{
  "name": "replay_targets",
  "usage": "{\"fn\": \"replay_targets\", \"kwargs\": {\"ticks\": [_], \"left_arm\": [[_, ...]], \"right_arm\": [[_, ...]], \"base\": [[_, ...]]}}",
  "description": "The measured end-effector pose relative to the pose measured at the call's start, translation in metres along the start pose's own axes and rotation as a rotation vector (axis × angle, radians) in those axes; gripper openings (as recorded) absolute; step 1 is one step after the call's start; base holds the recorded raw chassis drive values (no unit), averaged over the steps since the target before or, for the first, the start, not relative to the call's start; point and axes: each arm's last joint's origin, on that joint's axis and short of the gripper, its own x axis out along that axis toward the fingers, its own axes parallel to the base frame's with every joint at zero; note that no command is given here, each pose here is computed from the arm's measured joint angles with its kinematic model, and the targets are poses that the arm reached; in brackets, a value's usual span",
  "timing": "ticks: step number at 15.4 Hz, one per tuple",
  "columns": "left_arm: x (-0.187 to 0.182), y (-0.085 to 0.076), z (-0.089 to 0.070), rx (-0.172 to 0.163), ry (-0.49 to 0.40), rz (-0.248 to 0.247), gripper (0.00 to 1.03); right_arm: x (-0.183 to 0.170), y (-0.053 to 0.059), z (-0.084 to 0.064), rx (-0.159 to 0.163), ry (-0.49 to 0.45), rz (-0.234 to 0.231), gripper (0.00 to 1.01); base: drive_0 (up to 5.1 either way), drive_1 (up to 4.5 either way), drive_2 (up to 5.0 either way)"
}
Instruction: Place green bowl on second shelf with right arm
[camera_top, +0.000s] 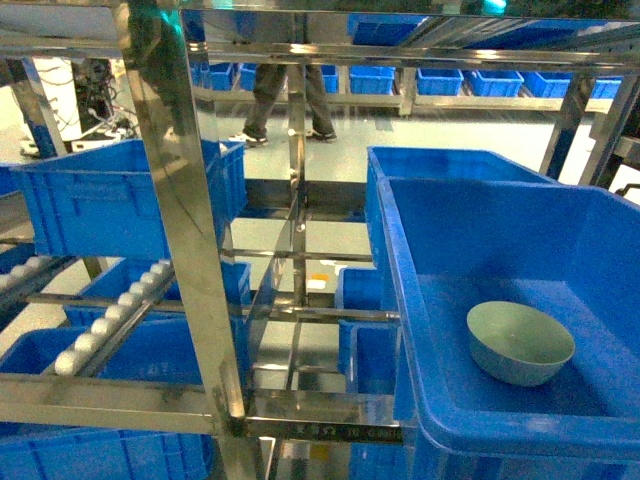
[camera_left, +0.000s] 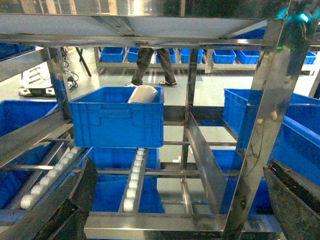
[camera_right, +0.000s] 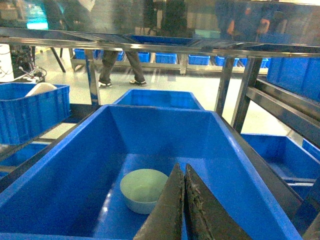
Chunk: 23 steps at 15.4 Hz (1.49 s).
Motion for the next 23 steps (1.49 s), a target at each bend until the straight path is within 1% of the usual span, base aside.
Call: {"fn": "replay_targets", "kwargs": {"ticks": [3,5,6,7,10,11,12,17,18,19,23], "left_arm": [[0.000,0.000,0.000,0.000,0.000,0.000,0.98],[0.000,0.000,0.000,0.000,0.000,0.000,0.98],[0.000,0.000,0.000,0.000,0.000,0.000,0.98],[0.000,0.000,0.000,0.000,0.000,0.000,0.98],[0.000,0.000,0.000,0.000,0.000,0.000,0.98],[0.000,0.000,0.000,0.000,0.000,0.000,0.98],[0.000,0.000,0.000,0.000,0.000,0.000,0.98],[0.000,0.000,0.000,0.000,0.000,0.000,0.98],[0.000,0.000,0.000,0.000,0.000,0.000,0.98],[0.000,0.000,0.000,0.000,0.000,0.000,0.98],[0.000,0.000,0.000,0.000,0.000,0.000,0.98]], "right_arm": [[-0.003,0.000,-0.006,0.000,-0.014,0.000,0.02],[-0.013,0.000,-0.015,0.000,0.032,0.002,0.02],[-0.015,0.000,-0.010,0.000,-0.028,0.003,0.02],[-0.015,0.000,-0.013,0.001,0.002,0.001,0.02],[-0.015,0.000,-0.012,0.000,-0.005,0.000,0.02],[-0.015,0.000,-0.012,0.000,-0.005,0.000,0.06],[-0.015,0.000,-0.012,0.000,-0.005,0.000,0.21],[-0.015,0.000,-0.012,0.000,-0.005,0.000,0.85],[-0.015,0.000,-0.012,0.000,-0.005,0.000,0.99],[-0.015,0.000,-0.012,0.002,-0.005,0.000,0.98],[-0.015,0.000,-0.012,0.003,-0.005,0.000,0.98]], "base": [[0.0,0.00,0.0],[0.0,0.00,0.0],[0.0,0.00,0.0],[0.0,0.00,0.0],[0.0,0.00,0.0],[0.0,0.00,0.0],[0.0,0.00,0.0],[0.0,0.00,0.0],[0.0,0.00,0.0],[0.0,0.00,0.0],[0.0,0.00,0.0]]}}
